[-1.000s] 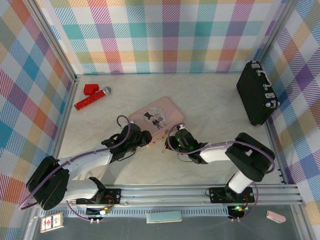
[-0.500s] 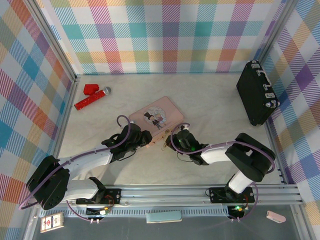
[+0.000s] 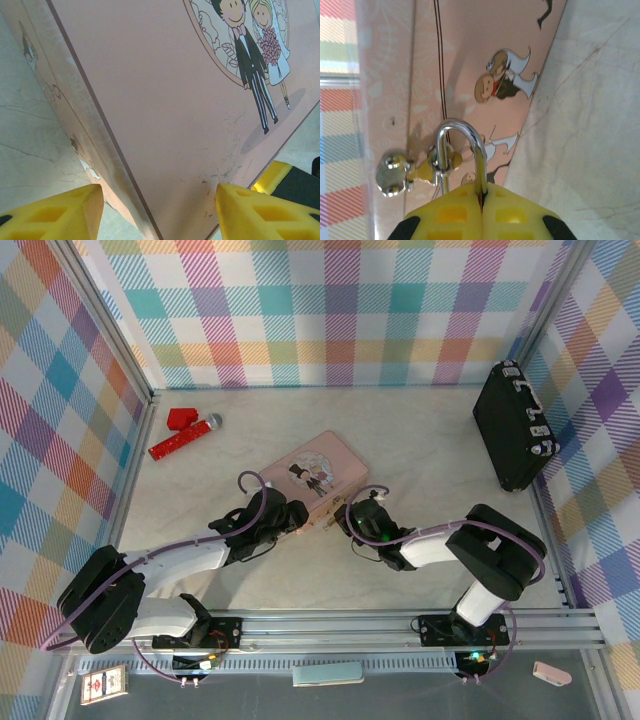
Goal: Unlock a padlock with a key
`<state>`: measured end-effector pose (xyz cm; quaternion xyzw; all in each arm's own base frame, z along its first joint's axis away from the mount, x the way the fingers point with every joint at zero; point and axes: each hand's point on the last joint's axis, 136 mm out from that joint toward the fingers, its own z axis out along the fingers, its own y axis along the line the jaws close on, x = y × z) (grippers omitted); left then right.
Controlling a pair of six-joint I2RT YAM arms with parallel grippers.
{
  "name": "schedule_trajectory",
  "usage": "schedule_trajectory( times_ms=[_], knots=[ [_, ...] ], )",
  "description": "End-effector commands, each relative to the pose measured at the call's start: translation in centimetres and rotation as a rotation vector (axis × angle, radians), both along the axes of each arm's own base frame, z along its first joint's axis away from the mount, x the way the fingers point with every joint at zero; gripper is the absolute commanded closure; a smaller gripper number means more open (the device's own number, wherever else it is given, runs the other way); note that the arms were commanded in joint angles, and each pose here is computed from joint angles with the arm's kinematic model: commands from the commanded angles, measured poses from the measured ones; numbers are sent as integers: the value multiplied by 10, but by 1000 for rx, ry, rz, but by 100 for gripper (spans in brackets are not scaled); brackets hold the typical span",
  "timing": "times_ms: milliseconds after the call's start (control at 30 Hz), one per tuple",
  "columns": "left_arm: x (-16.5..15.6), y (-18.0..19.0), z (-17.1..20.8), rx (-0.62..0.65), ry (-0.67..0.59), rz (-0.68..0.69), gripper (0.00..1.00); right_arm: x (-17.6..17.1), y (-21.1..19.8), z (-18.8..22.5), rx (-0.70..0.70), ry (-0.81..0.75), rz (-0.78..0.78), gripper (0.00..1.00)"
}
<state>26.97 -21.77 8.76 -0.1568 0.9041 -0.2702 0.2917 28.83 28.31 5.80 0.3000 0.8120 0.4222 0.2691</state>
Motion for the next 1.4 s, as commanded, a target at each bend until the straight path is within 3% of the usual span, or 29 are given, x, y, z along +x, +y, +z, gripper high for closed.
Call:
schedule_trajectory(
  times_ms=[0,667,833,1133,1367],
  knots=[
    [-16,13,-27,83,88,10,40,15,-5,19,70,-49,-94,100],
    [-16,16,-25,87,78,15,39,24,-32,23,-58,-95,-74,100],
    [-15,28,-21,143,60,28,37,15,-48,32,-204,-119,-5,100],
    [-14,62,-14,226,28,64,34,-28,-100,53,-624,-177,223,100],
    [-14,81,2,247,-27,68,33,-68,-118,43,-784,-118,463,100]
  ],
)
